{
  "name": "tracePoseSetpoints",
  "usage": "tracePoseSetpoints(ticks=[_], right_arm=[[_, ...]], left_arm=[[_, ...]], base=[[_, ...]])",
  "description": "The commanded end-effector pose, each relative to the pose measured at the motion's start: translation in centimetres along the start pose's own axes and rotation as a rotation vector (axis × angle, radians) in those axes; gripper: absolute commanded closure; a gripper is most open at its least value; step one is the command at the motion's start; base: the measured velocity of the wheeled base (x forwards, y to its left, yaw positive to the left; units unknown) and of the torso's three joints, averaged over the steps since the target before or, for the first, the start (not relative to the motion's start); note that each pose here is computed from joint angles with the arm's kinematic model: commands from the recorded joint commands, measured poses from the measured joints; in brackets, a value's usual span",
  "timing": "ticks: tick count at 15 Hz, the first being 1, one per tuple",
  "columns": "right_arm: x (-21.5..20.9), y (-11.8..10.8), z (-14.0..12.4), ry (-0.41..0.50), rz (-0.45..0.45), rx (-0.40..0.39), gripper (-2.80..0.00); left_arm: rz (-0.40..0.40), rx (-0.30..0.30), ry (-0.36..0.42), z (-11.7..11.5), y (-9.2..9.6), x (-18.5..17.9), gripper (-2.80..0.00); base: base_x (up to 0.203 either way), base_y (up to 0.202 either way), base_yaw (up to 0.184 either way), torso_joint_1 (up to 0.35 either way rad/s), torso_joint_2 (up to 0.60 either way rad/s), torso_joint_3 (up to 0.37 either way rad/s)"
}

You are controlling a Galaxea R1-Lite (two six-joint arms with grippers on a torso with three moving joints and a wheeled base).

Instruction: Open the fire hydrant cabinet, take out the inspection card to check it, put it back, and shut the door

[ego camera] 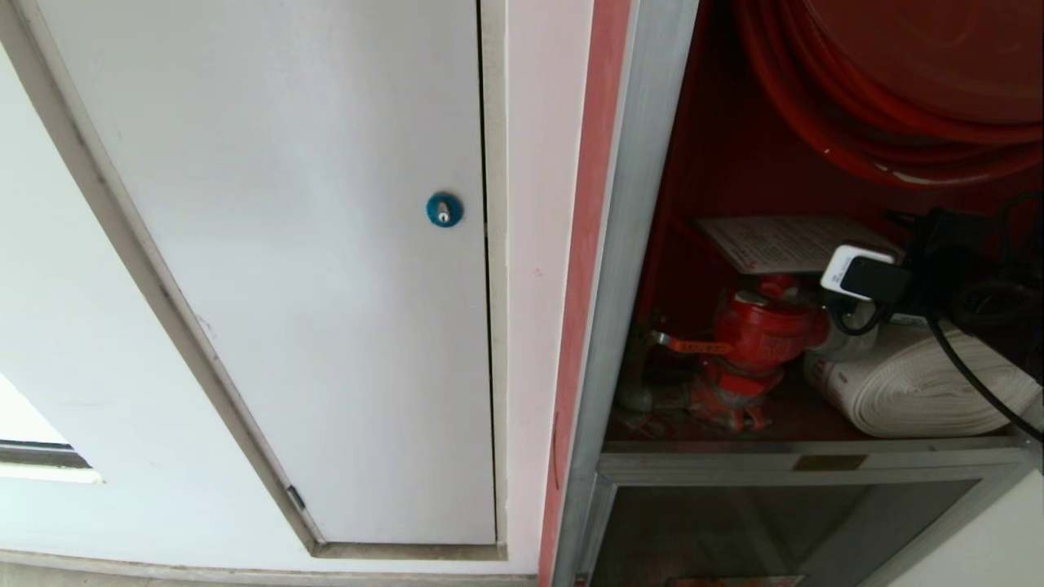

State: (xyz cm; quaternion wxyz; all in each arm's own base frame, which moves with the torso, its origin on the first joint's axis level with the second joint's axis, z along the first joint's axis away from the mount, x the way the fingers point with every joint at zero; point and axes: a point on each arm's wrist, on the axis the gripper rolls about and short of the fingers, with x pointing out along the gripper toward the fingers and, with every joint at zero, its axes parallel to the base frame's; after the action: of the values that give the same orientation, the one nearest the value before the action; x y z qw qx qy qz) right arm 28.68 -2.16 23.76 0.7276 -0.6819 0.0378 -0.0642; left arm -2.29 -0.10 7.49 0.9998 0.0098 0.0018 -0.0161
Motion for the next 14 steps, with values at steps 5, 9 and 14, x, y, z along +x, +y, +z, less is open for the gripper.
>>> tracePoseSetpoints(ticks=[5,9,14], right_arm=[[-0.1,-0.3,0.0,0.000,-0.025,-0.011,0.00],[-0.3,-0.2,0.0,-0.001,-0.021,-0.011,0.00],[-1.8,-1.0,-0.1,-0.003,-0.049,-0.009,0.00]], left_arm=[[0.000,0.000,0.002,0.0,0.0,0.0,0.00],[0.000,0.000,0.002,0.0,0.0,0.0,0.00],[0.000,0.000,0.002,0.0,0.0,0.0,0.00]], base=[[0.000,0.000,0.000,0.000,0.00,0.000],[0.000,0.000,0.000,0.000,0.00,0.000],[0.000,0.000,0.000,0.000,0.00,0.000]])
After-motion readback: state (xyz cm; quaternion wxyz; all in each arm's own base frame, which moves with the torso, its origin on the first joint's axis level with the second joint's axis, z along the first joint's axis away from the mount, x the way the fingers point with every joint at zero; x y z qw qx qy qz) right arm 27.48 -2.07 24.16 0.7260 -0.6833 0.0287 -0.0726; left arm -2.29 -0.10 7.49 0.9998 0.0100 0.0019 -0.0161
